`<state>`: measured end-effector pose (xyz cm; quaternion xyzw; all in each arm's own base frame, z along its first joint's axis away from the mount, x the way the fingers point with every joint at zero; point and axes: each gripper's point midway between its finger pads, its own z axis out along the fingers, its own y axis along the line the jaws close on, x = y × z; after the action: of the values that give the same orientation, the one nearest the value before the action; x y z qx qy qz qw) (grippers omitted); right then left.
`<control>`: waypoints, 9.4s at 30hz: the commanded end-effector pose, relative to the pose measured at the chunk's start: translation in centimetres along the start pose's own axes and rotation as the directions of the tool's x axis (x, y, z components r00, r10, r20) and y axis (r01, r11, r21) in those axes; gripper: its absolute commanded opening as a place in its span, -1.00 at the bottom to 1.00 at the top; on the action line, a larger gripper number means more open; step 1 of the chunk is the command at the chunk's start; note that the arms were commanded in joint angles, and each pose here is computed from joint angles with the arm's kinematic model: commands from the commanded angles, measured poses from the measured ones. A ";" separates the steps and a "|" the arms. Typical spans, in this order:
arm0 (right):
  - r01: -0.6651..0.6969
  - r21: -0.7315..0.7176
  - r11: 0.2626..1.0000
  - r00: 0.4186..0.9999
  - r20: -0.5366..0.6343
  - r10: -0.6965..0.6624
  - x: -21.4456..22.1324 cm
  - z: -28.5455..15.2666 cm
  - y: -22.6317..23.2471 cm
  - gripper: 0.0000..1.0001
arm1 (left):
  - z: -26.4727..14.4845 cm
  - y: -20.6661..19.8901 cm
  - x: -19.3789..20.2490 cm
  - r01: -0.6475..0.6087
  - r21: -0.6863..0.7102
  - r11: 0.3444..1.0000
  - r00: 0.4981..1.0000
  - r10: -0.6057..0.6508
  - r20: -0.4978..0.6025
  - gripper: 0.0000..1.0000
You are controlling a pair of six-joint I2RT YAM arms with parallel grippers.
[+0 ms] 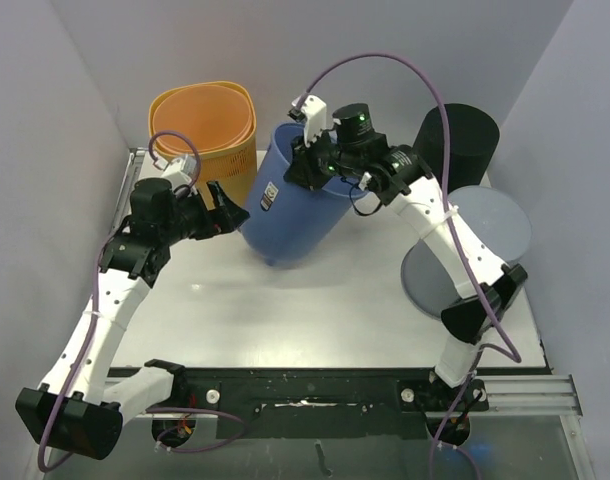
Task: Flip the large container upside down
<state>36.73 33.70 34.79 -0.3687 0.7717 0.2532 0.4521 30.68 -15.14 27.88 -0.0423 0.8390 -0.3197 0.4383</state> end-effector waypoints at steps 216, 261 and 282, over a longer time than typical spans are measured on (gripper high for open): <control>-0.672 0.281 0.685 0.724 0.053 0.688 21.6 -2.6 -7.1 -0.52 | -3.8 -17.4 0.1 0.224 0.826 0.517 0.966 -0.231 -0.117 0.71; 0.122 -0.074 0.990 0.967 0.234 -0.102 2.2 -5.5 13.9 0.71 | -7.4 -4.5 -11.9 0.140 0.032 0.990 0.928 -0.143 0.344 0.76; 0.606 0.460 0.649 0.795 -0.376 -0.476 12.3 -0.3 6.1 0.95 | -8.7 2.7 -8.2 0.309 -0.241 0.920 0.891 -0.191 0.412 0.77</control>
<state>20.57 41.77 25.78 -0.5300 0.6662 0.0251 0.5241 28.76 -5.24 34.82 -0.2922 0.7746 -0.2107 0.5199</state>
